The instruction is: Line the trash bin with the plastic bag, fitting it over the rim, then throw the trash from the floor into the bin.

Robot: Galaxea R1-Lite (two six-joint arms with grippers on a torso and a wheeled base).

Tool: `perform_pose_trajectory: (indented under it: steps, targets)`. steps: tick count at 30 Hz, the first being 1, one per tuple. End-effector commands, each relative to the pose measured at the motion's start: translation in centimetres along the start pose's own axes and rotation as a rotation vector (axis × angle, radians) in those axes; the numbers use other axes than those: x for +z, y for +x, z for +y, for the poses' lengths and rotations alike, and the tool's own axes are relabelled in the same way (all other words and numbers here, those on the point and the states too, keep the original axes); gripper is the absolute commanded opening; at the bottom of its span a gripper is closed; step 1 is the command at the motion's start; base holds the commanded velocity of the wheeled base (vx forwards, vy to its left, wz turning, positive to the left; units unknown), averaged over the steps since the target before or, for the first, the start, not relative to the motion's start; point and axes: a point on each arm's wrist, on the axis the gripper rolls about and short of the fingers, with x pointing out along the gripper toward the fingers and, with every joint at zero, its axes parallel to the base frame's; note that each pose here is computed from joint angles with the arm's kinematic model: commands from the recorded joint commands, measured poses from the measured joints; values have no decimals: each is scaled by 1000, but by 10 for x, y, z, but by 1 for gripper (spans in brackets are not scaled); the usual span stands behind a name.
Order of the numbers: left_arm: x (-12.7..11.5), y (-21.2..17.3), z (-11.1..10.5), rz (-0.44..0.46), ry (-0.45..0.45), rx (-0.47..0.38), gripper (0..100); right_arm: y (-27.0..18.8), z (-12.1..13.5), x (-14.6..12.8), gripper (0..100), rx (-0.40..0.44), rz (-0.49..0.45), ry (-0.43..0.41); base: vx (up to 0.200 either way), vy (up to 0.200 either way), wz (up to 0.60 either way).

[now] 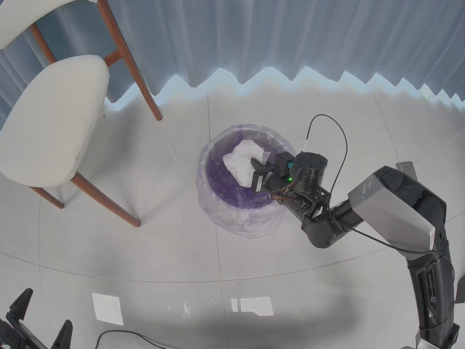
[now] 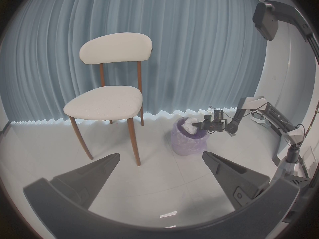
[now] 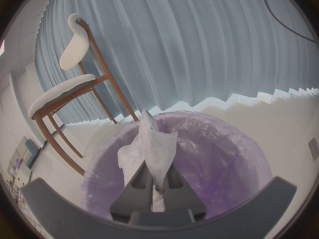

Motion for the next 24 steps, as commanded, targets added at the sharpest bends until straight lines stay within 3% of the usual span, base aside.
perform_pose_trajectory:
  steps: [1,5,6,10,16,17,18,19,21,22,24]
  targets:
    - [-4,0,-1,6,-3,-22,100,2,-3,-11,0,-3,15,-1,0,0,0]
    - [-4,0,0,8,-5,-14,100,3,-6,-13,0,-10,21,-1,0,0,0]
    - [-5,0,0,8,-7,-9,100,3,-7,-14,100,-11,22,-1,0,0,0]
    - [-5,0,1,2,-10,23,100,2,-6,-9,100,-10,2,5,0,0,0]
    - [-5,0,1,3,-13,63,100,-9,-3,29,100,-6,-59,8,0,0,0]
    - [-5,0,2,2,-24,75,100,-16,-2,51,100,-4,-92,8,0,0,0]
    - [-5,0,2,2,-25,77,100,-17,-2,53,100,-4,-95,8,0,0,0]
    - [-5,0,3,0,-43,123,100,-32,-1,88,100,-6,-137,9,0,0,0]
    - [-4,0,4,-6,-50,179,100,-54,-5,125,100,-30,-169,11,0,0,0]
    - [-4,0,4,-6,-50,189,100,-58,-6,130,100,-36,-173,13,0,0,0]
    - [-4,-1,6,-8,-50,275,100,-101,-16,172,100,-92,-198,12,0,0,0]
